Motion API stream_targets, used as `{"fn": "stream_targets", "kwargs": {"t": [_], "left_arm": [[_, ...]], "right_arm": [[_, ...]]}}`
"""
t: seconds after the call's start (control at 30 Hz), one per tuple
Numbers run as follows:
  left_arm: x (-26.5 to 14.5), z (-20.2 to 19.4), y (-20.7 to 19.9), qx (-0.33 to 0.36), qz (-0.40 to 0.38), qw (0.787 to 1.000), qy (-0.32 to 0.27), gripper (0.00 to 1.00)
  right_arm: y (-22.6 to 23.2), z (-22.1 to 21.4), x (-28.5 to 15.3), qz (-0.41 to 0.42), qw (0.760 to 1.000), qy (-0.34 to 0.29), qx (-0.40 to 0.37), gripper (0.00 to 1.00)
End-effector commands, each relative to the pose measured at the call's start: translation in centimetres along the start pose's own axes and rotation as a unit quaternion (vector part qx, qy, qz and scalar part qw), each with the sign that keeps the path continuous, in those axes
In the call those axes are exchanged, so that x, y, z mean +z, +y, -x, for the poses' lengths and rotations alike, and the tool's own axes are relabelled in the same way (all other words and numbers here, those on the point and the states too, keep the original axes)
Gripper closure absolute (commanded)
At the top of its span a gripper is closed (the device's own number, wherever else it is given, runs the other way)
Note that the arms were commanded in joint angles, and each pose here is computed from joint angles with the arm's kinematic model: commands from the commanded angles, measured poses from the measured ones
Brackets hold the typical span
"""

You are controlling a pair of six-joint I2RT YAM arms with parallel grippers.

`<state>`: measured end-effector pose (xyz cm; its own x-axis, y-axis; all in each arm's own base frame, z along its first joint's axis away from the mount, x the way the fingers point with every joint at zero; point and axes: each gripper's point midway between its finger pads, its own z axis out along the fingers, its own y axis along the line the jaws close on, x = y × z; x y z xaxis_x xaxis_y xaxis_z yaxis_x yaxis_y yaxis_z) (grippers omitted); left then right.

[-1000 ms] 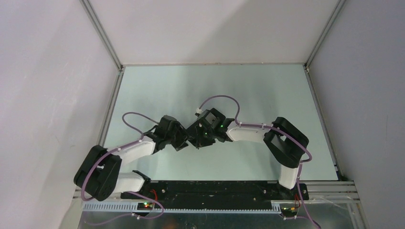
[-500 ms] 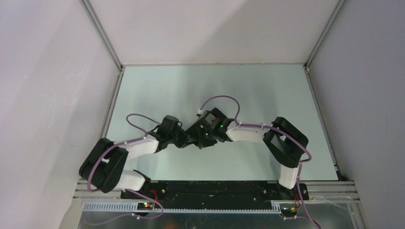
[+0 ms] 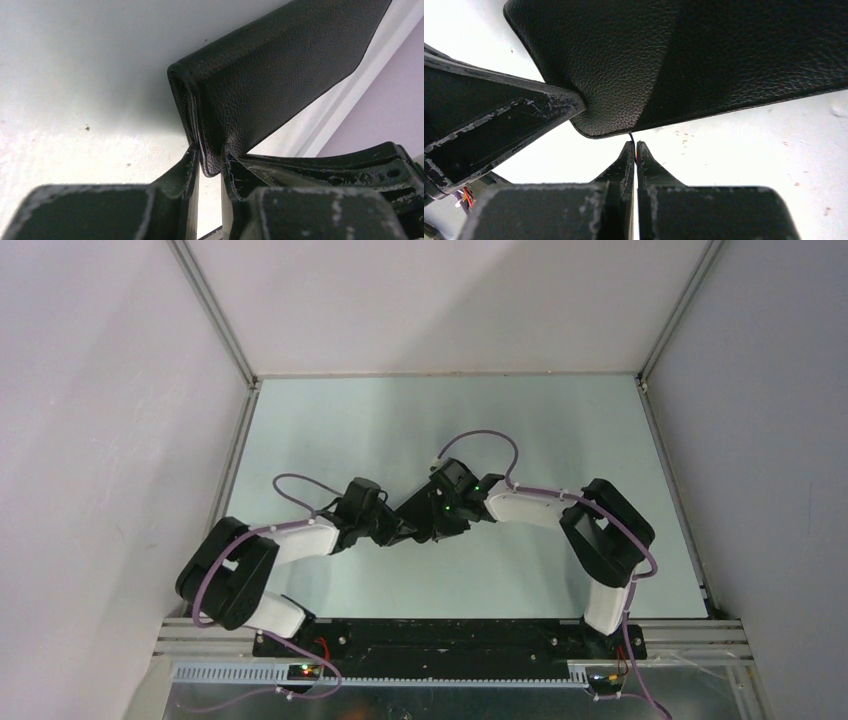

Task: Sort the hair-cutting tools
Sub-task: Zip the hairdressing tool bag at the center of the board.

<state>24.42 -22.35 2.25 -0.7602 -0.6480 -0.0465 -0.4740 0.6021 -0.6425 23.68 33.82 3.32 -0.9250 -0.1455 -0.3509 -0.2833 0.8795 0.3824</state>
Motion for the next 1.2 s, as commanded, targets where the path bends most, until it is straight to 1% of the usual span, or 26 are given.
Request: {"fn": "stream_targets", "kwargs": {"t": [0.0,0.23,0.37,0.5,0.57,0.6,0.63,0.7,0.8,0.87,0.9,0.93,0.97,1.0,1.03,1.1,1.17], "left_arm": [[0.4,0.0,7.8,0.014,0.141,0.990,-0.017,0.92],[0.2,0.4,8.0,0.025,0.155,0.987,-0.025,0.93],[0.1,0.5,8.0,0.028,0.157,0.987,-0.026,0.93],[-0.2,1.4,7.5,0.041,0.164,0.985,-0.036,0.91],[-0.6,2.3,6.8,0.052,0.163,0.984,-0.040,0.87],[-0.7,3.2,6.2,0.065,0.161,0.984,-0.050,0.84],[-1.1,4.1,6.5,0.071,0.172,0.981,-0.060,0.82],[-1.6,5.7,5.7,0.072,0.175,0.979,-0.078,0.78],[-2.3,7.3,5.2,0.062,0.168,0.980,-0.093,0.71],[-2.8,8.2,5.0,0.053,0.161,0.980,-0.103,0.61],[-3.3,8.6,4.8,0.048,0.156,0.980,-0.111,0.49],[-3.5,8.7,4.9,0.045,0.155,0.980,-0.115,0.43],[-4.0,8.7,4.8,0.041,0.148,0.981,-0.121,0.30],[-4.1,8.6,4.6,0.039,0.140,0.982,-0.123,0.25],[-4.5,8.3,4.5,0.031,0.129,0.983,-0.126,0.17],[-5.0,7.6,4.3,0.017,0.104,0.986,-0.126,0.11],[-5.3,6.8,3.9,0.003,0.080,0.989,-0.127,0.10]], "right_arm": [[-5.5,1.4,-2.3,-0.083,0.996,-0.013,0.015,1.00],[-9.8,2.5,-3.3,-0.106,0.993,-0.024,0.052,1.00],[-10.6,2.5,-3.8,-0.103,0.993,-0.025,0.059,1.00],[-9.8,1.9,-3.6,-0.087,0.995,-0.016,0.048,1.00],[-8.9,1.3,-3.3,-0.077,0.996,-0.008,0.038,1.00],[-8.0,1.0,-3.2,-0.066,0.997,-0.005,0.031,1.00],[-7.4,0.8,-3.1,-0.056,0.998,0.000,0.029,1.00],[-5.7,0.4,-2.8,-0.032,0.999,0.001,0.022,1.00],[-2.7,-0.3,-2.4,0.005,1.000,0.003,0.010,1.00],[-0.6,-0.7,-2.2,0.028,1.000,0.003,0.006,1.00],[0.3,-0.4,-2.1,0.039,0.999,-0.005,0.010,1.00],[1.1,-0.6,-2.0,0.046,0.999,-0.006,0.006,1.00],[1.9,-0.2,-2.0,0.054,0.998,-0.015,0.012,1.00],[2.5,-0.4,-1.8,0.058,0.998,-0.016,0.013,1.00],[3.2,-0.1,-1.8,0.064,0.998,-0.024,0.010,1.00],[4.1,0.3,-1.6,0.068,0.997,-0.034,0.010,1.00],[4.6,0.5,-1.3,0.067,0.997,-0.040,0.009,1.00]]}}
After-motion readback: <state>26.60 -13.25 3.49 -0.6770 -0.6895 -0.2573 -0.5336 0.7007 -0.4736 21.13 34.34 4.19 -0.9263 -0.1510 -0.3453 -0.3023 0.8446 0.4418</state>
